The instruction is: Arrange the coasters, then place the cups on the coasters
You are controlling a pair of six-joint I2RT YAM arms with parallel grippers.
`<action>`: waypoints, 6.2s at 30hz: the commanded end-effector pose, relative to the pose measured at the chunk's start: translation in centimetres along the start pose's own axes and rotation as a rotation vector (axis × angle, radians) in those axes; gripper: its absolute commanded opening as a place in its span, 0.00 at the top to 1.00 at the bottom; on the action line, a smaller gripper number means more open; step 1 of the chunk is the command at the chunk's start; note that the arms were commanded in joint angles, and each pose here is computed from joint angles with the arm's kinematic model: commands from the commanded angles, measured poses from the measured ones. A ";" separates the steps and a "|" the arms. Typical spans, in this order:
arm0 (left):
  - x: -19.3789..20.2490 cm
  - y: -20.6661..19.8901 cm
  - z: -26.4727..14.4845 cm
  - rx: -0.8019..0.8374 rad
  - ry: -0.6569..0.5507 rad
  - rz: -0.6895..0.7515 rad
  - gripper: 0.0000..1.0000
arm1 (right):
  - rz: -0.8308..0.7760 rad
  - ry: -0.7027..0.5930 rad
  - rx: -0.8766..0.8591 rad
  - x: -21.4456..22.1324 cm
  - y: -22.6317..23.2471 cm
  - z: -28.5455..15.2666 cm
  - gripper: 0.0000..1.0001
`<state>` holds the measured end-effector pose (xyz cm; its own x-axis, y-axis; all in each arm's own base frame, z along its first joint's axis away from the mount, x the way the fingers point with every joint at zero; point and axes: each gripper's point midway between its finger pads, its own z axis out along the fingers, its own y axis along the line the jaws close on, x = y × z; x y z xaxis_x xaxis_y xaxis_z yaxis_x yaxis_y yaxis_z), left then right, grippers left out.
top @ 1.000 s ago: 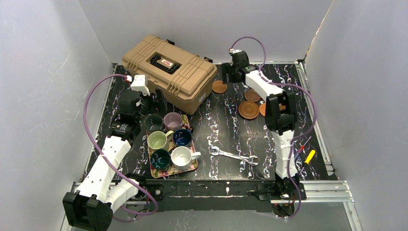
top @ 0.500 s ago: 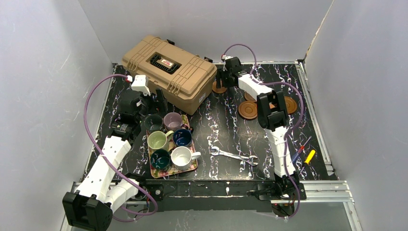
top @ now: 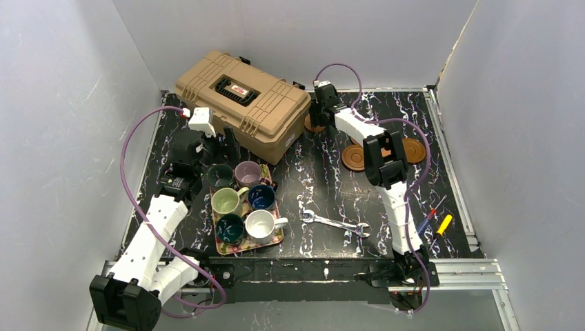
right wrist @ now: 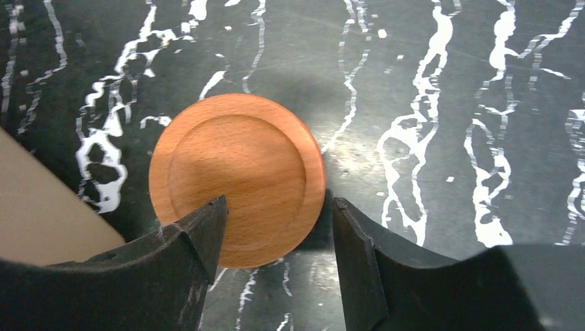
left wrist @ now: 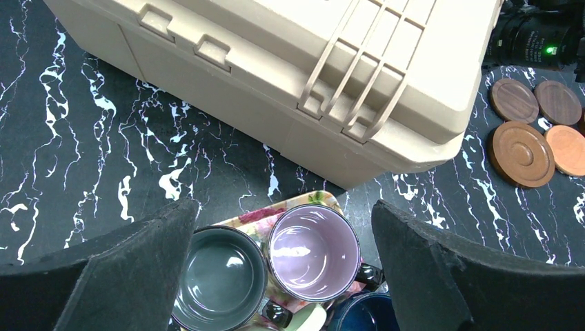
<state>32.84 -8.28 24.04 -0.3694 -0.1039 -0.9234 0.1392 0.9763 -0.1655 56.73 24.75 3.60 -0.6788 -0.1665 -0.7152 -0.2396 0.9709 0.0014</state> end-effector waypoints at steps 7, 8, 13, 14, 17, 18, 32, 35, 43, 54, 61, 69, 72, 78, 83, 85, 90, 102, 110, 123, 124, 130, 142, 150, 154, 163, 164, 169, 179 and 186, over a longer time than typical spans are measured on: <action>-1.6 -0.5 -0.7 0.015 -0.034 0.005 0.02 | -0.101 0.127 0.230 4.5 -5.7 -4.1 0.36; -1.6 -0.5 -0.7 0.015 -0.036 0.004 0.02 | -0.102 0.131 0.229 4.8 -5.8 -4.6 0.36; -1.7 -0.6 -0.8 0.018 -0.040 0.003 0.02 | -0.097 0.161 0.221 6.2 -6.1 -6.7 0.36; -1.7 -0.5 -0.8 0.017 -0.039 0.004 0.02 | -0.096 0.168 0.219 6.6 -6.1 -7.0 0.36; -1.7 -0.6 -0.8 0.019 -0.040 0.004 0.02 | -0.096 0.184 0.243 7.4 -6.7 -8.0 0.36; -1.7 -0.6 -0.7 0.019 -0.039 0.002 0.02 | -0.097 0.187 0.260 7.6 -7.0 -8.4 0.36; -1.6 -0.8 -0.7 0.025 -0.037 0.003 0.02 | -0.077 0.208 0.367 9.1 -9.6 -10.2 0.37; -1.5 -0.8 -0.6 0.026 -0.034 0.003 0.02 | -0.069 0.213 0.381 9.2 -10.2 -10.4 0.37; -1.4 -0.9 -0.5 0.029 -0.030 0.003 0.02 | -0.045 0.215 0.403 9.3 -11.4 -10.4 0.37; -1.4 -0.9 -0.4 0.032 -0.027 0.002 0.02 | -0.039 0.214 0.399 9.0 -11.6 -10.7 0.37; -1.4 -0.9 -0.4 0.032 -0.025 0.001 0.02 | -0.019 0.167 0.271 6.7 -9.6 -11.4 0.33; -1.4 -0.9 -0.4 0.029 -0.026 0.003 0.02 | -0.002 0.110 0.180 4.0 -8.1 -14.1 0.23; -1.4 -0.8 -0.5 0.027 -0.027 0.003 0.02 | 0.002 0.117 0.193 4.3 -8.6 -15.1 0.16; -1.4 -0.8 -0.5 0.028 -0.027 0.003 0.02 | 0.020 0.154 0.204 6.9 -9.7 -16.3 0.03; -1.5 -0.9 -0.6 0.028 -0.030 0.003 0.02 | 0.066 0.196 0.197 9.0 -10.9 -16.1 0.01; -1.5 -0.9 -0.6 0.028 -0.030 0.003 0.02 | 0.075 0.201 0.179 9.3 -10.8 -16.0 0.01; -1.4 -0.9 -0.6 0.029 -0.028 0.002 0.02 | 0.079 0.134 0.166 7.7 -11.1 -15.7 0.01; -1.3 -0.8 -0.4 0.022 -0.018 0.005 0.02 | 0.088 -0.018 0.113 0.9 -11.9 -8.8 0.15; -1.2 -0.8 -0.3 0.024 -0.013 0.007 0.02 | 0.054 -0.041 0.072 -1.0 -11.4 -4.5 0.19; -1.1 -0.9 -0.2 0.031 -0.007 0.004 0.02 | 0.005 0.120 0.056 2.9 -11.2 -1.8 0.20; -1.1 -0.9 -0.2 0.031 -0.009 0.003 0.02 | 0.006 0.128 0.058 3.1 -11.2 -1.9 0.20; -1.2 -1.0 -0.3 0.034 -0.012 0.003 0.02 | 0.038 0.170 0.087 4.5 -11.7 -2.8 0.22; -1.3 -1.1 -0.5 0.037 -0.018 0.002 0.02 | 0.082 0.205 0.117 6.3 -12.5 -4.7 0.24; -1.3 -1.0 -0.5 0.033 -0.019 0.003 0.02 | 0.089 0.198 0.126 5.9 -12.8 -5.4 0.24; -1.3 -1.0 -0.5 0.033 -0.018 0.003 0.02 | 0.076 0.182 0.093 4.6 -12.3 -5.9 0.20; -1.4 -0.5 -0.5 0.007 -0.020 0.011 0.02 | 0.047 0.037 0.066 -3.8 -12.2 -11.3 0.01; -1.4 -0.5 -0.6 0.006 -0.023 0.012 0.02 | 0.051 0.019 0.069 -4.6 -12.2 -12.4 0.01; -1.3 -0.5 -0.7 0.007 -0.019 0.000 0.02 | 0.108 -0.080 0.049 -6.1 -11.5 -18.7 0.01; 1.9 1.4 -2.0 -0.081 0.078 0.008 0.02 | 0.096 -0.208 -0.321 0.1 -2.8 -31.0 0.01; 2.8 3.1 -2.3 -0.157 0.094 0.041 0.02 | -0.134 -0.214 -0.733 7.4 7.8 -36.8 0.02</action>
<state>30.52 -6.56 22.49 -0.4380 -0.0845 -0.8950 0.0626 0.9903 -0.1242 29.22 20.08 23.14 -0.5537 -0.1199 -0.8240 -0.5603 0.7857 0.2622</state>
